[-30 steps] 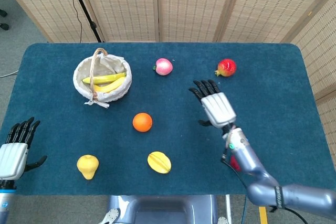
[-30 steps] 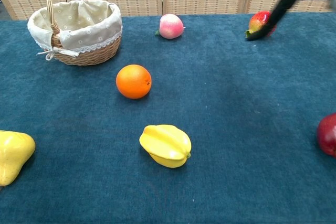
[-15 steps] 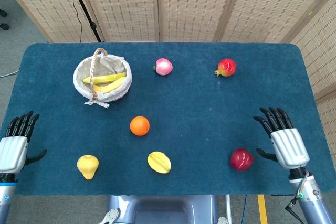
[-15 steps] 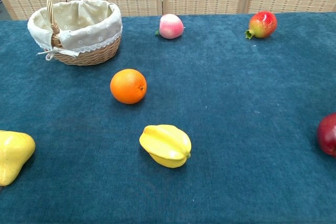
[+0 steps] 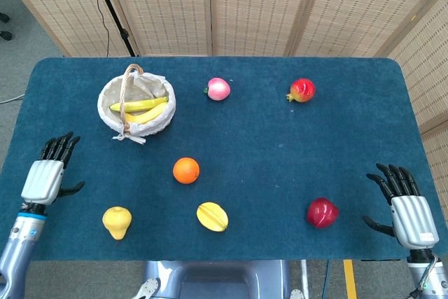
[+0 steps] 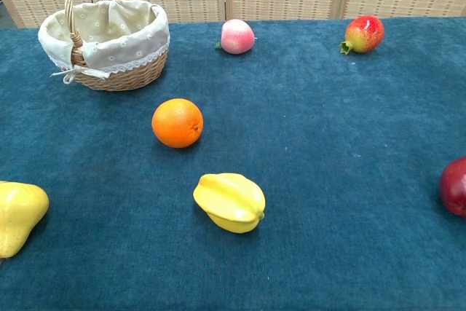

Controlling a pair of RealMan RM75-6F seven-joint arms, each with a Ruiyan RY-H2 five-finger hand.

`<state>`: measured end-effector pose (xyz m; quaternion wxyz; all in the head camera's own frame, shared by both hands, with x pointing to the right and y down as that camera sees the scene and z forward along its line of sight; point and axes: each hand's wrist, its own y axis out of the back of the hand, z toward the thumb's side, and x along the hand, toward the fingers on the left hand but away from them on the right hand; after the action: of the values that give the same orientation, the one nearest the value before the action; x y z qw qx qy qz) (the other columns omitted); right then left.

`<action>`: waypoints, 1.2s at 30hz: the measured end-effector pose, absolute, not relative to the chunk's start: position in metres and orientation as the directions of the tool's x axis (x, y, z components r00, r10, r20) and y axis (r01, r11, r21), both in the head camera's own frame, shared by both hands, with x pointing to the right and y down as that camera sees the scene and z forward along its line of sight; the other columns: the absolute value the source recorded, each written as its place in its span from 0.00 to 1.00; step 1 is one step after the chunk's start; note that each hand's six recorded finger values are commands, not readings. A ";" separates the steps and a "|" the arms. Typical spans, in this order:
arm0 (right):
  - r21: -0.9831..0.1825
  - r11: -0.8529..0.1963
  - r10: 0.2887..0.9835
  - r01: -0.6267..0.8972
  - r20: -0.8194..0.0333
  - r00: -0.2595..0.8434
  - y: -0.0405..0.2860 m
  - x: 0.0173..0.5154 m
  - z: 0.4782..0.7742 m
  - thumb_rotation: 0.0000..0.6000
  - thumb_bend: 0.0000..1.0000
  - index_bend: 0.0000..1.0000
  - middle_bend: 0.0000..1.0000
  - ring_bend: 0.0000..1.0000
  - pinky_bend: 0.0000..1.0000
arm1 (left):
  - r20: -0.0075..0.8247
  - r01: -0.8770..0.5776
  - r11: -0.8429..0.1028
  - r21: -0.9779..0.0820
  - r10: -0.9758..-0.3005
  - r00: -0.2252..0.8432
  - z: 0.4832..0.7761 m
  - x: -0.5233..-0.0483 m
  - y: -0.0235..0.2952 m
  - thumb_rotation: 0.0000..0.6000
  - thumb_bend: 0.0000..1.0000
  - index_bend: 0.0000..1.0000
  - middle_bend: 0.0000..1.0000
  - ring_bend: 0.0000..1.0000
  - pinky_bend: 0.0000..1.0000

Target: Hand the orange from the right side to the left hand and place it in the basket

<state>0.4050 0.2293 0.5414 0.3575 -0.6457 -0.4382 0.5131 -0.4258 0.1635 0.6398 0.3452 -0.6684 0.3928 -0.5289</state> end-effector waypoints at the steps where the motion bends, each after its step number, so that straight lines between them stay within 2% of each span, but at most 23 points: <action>1: -0.910 -0.359 0.933 0.206 -0.348 0.090 0.230 0.405 0.541 1.00 0.00 0.22 0.12 0.09 0.06 | 0.436 -0.170 -0.459 -0.872 -0.887 0.153 0.646 -0.416 0.158 1.00 0.16 0.00 0.00 0.00 0.05; 5: -0.907 -0.353 0.936 0.229 -0.341 0.089 0.235 0.405 0.540 1.00 0.00 0.22 0.12 0.09 0.06 | 0.433 -0.203 -0.476 -0.856 -0.873 0.225 0.661 -0.379 0.148 1.00 0.16 0.00 0.00 0.00 0.05; 8: -0.904 -0.347 0.938 0.248 -0.336 0.088 0.236 0.405 0.540 1.00 0.00 0.22 0.12 0.09 0.06 | 0.423 -0.214 -0.481 -0.850 -0.866 0.266 0.661 -0.357 0.147 1.00 0.16 0.00 0.00 0.00 0.05; 19: -0.902 -0.320 0.947 0.290 -0.313 0.072 0.237 0.415 0.535 1.00 0.00 0.22 0.12 0.09 0.07 | 0.379 -0.226 -0.494 -0.840 -0.831 0.406 0.634 -0.273 0.163 1.00 0.16 0.00 0.00 0.00 0.05; 29: -0.903 -0.300 0.954 0.308 -0.292 0.072 0.238 0.417 0.528 1.00 0.00 0.22 0.12 0.10 0.07 | 0.433 -0.217 -0.556 -0.803 -0.793 0.429 0.661 -0.248 0.168 1.00 0.16 0.00 0.00 0.00 0.05; 36: -0.901 -0.288 0.958 0.325 -0.276 0.083 0.238 0.416 0.524 1.00 0.00 0.22 0.12 0.10 0.07 | 0.433 -0.224 -0.572 -0.789 -0.777 0.457 0.671 -0.226 0.164 1.00 0.16 0.00 0.00 0.00 0.05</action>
<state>0.4162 0.2382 0.5236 0.3392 -0.6530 -0.4911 0.4662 -0.2261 0.1643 0.6715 0.3355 -0.7849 0.3188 -0.4120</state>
